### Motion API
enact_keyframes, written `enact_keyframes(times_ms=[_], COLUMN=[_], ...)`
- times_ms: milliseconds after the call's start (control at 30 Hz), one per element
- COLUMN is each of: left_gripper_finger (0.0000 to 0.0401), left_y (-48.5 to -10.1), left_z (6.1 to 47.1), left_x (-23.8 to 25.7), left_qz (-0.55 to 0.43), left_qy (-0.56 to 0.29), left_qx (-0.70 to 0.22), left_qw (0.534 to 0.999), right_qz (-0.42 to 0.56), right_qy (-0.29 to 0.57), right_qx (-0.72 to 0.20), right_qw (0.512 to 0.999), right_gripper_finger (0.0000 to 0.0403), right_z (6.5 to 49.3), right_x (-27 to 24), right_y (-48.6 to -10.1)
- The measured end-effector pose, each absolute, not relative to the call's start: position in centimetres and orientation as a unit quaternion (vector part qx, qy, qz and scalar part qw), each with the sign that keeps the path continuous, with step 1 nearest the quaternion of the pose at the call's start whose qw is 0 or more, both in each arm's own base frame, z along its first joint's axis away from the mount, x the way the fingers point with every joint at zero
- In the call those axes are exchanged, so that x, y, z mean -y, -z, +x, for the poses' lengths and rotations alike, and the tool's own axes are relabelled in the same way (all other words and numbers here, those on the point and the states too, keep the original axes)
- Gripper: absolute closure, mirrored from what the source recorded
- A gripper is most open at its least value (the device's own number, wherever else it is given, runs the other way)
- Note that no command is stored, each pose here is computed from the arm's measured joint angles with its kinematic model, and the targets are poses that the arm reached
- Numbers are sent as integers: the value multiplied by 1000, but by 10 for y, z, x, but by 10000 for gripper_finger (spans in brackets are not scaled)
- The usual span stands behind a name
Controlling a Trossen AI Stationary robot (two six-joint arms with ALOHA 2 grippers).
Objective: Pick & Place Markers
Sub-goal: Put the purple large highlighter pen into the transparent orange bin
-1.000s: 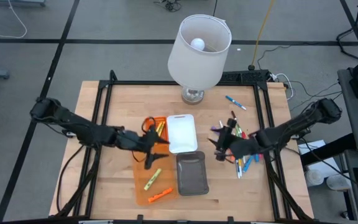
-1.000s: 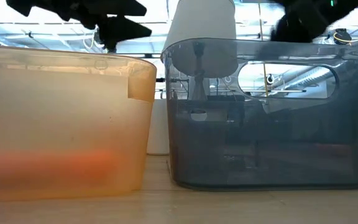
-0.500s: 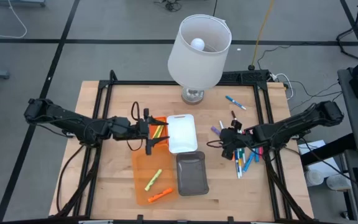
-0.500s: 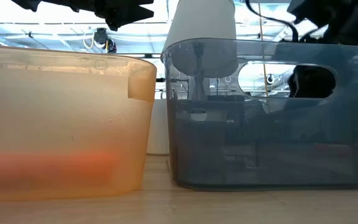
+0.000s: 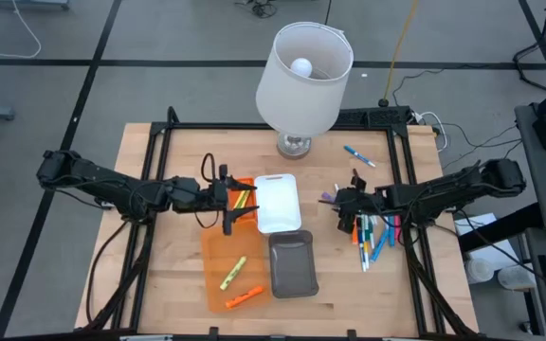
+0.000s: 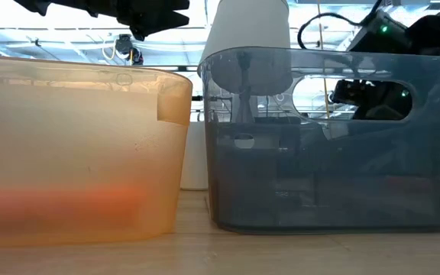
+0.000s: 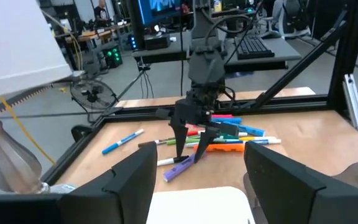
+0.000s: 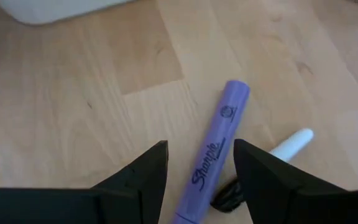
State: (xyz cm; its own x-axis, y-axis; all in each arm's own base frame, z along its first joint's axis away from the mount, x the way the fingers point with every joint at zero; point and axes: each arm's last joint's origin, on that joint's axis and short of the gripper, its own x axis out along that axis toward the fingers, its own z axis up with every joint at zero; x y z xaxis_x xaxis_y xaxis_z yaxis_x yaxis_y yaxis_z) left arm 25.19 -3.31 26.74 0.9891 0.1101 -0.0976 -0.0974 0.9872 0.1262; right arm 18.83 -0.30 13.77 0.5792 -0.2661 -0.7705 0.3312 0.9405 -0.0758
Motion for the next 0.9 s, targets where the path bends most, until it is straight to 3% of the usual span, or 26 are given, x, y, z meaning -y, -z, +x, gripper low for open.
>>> enact_keyframes(times_ms=[267,667,900], left_gripper_finger=[151,153,163], left_y=[-270,-264,-264], left_z=[252,253,253], left_x=[32,23,23], left_qz=[96,61,61], left_qy=[-53,-70,-70], left_qx=[-43,-69,-69], left_qw=[993,993,993], right_qz=[55,23,21], right_qy=[163,132,135], right_qx=[-424,-456,-469], right_qw=[889,880,872], right_gripper_finger=[232,235,304], right_z=[186,198,195], right_x=[12,15,20], right_y=[-128,-107,-106])
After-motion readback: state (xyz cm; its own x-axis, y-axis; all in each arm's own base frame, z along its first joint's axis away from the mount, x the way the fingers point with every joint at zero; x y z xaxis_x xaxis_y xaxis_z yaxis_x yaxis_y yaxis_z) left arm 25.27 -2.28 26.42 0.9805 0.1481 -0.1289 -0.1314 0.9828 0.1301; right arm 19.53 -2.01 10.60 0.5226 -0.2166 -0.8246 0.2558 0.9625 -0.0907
